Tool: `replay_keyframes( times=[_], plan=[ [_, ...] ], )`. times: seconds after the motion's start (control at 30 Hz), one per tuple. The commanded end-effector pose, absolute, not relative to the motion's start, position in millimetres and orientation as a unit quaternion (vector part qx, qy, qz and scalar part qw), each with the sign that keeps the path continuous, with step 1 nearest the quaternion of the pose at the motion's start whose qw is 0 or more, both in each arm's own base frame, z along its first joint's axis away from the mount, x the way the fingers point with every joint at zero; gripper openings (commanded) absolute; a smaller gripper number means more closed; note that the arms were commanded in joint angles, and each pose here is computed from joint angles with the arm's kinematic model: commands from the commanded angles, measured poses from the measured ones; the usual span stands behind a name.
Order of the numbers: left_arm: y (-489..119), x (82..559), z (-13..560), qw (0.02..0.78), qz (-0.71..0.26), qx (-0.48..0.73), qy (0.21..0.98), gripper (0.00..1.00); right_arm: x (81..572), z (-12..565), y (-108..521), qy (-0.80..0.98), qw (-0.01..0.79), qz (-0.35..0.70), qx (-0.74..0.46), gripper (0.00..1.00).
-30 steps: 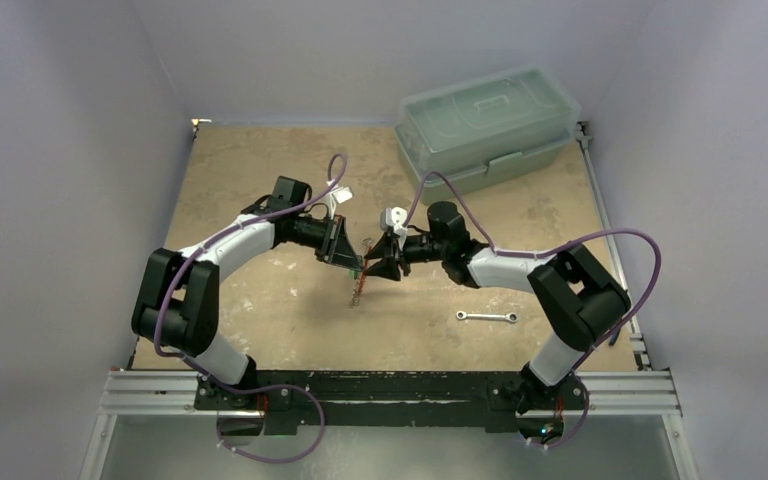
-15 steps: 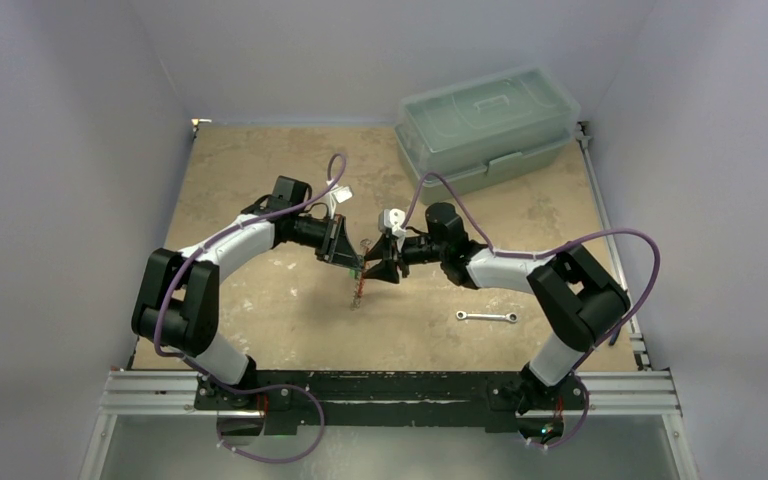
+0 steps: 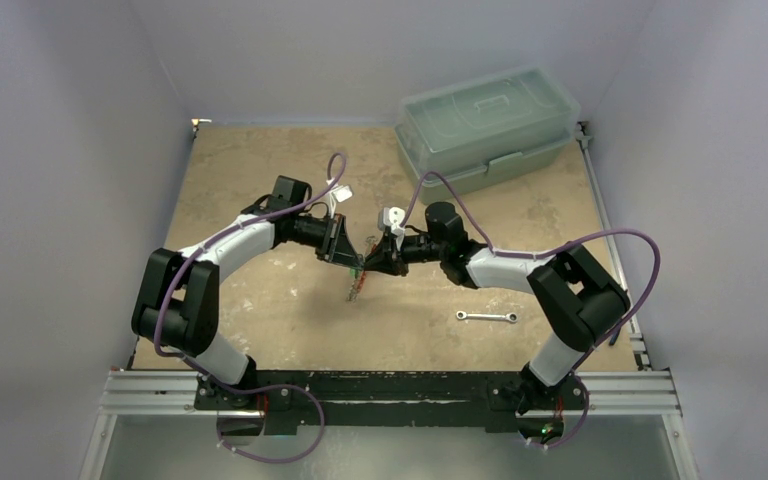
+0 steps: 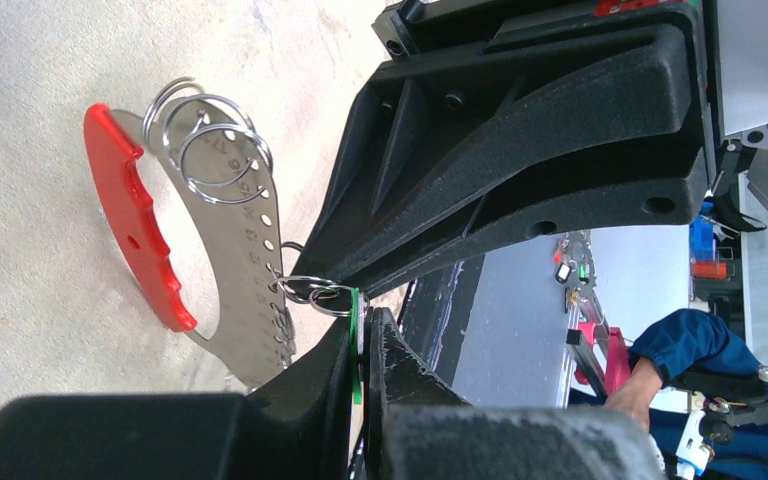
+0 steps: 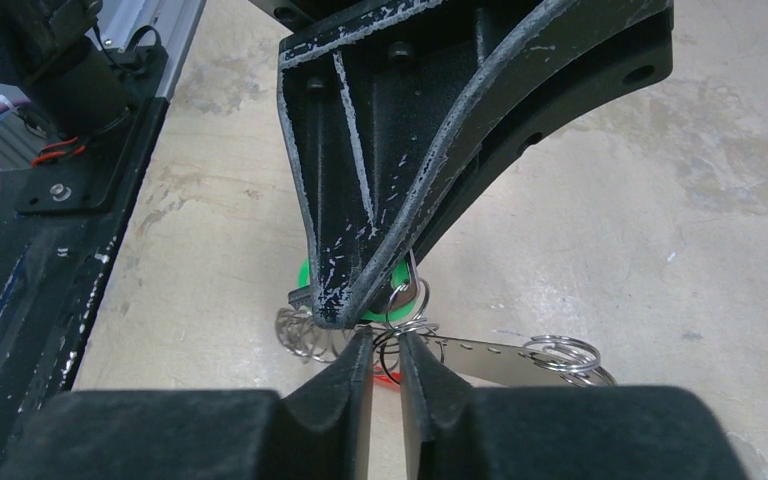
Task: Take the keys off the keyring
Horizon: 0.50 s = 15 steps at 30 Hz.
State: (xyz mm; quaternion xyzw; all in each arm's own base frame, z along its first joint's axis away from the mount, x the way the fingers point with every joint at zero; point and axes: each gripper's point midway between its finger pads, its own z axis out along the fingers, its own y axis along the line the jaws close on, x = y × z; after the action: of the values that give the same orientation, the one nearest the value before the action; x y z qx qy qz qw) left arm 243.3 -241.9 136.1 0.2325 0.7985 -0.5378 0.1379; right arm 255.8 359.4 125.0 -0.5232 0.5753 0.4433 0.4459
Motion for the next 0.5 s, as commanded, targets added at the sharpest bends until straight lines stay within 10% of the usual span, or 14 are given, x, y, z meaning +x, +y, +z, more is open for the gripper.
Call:
replay_keyframes(
  times=[0.0,0.47],
  plan=[
    [-245,240,149,0.151,-0.555,0.248,0.780,0.00,265,146,367,0.558,0.473,0.437,-0.523,0.10],
    [-236,251,143,0.162,-0.541,0.224,0.794,0.00,260,141,362,0.557,0.474,0.432,-0.528,0.00]
  ],
)
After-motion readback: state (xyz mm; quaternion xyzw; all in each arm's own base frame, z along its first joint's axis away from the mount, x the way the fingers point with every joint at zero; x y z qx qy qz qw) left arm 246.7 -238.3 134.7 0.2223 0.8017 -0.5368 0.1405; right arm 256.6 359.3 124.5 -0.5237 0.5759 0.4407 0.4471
